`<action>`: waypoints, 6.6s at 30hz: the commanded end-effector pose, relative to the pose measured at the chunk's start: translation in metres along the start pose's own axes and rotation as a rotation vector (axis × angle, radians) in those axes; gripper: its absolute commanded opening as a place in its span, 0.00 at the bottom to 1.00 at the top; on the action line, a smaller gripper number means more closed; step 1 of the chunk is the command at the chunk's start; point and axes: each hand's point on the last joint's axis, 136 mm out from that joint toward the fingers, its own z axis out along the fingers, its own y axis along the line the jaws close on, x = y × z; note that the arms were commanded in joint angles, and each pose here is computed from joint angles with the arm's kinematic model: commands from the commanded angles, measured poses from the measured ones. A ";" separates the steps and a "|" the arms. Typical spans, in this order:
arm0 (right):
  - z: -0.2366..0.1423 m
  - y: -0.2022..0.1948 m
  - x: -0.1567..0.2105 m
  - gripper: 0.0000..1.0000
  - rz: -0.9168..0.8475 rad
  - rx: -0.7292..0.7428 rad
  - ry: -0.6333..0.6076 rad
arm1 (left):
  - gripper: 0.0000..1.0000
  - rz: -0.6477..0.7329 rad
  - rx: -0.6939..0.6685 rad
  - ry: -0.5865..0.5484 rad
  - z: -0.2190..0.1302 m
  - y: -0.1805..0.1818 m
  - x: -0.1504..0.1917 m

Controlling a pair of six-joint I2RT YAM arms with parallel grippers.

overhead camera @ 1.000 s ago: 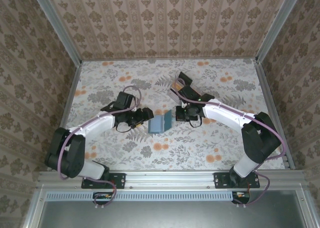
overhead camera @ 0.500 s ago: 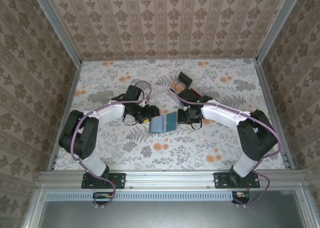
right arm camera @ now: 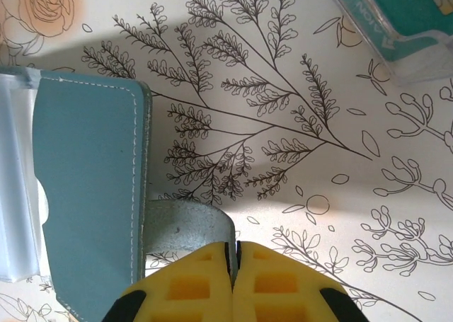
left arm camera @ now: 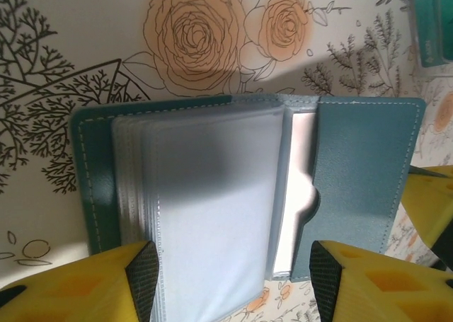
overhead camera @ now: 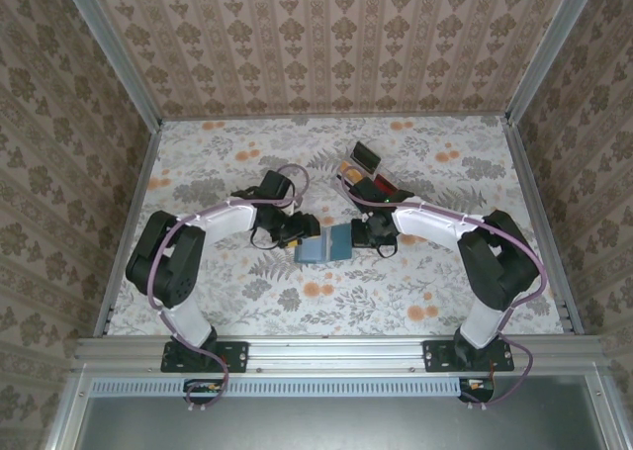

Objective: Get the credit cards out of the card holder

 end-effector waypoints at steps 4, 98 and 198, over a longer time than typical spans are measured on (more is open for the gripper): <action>0.006 -0.003 0.002 0.06 0.000 0.012 0.019 | 0.61 -0.028 -0.044 0.020 0.007 0.006 0.001; 0.038 0.072 0.008 0.37 -0.010 -0.086 0.069 | 0.39 -0.109 0.103 -0.031 -0.010 -0.006 0.008; -0.049 0.031 -0.006 0.27 0.173 -0.289 -0.153 | 0.51 0.048 0.245 0.059 0.036 -0.081 0.006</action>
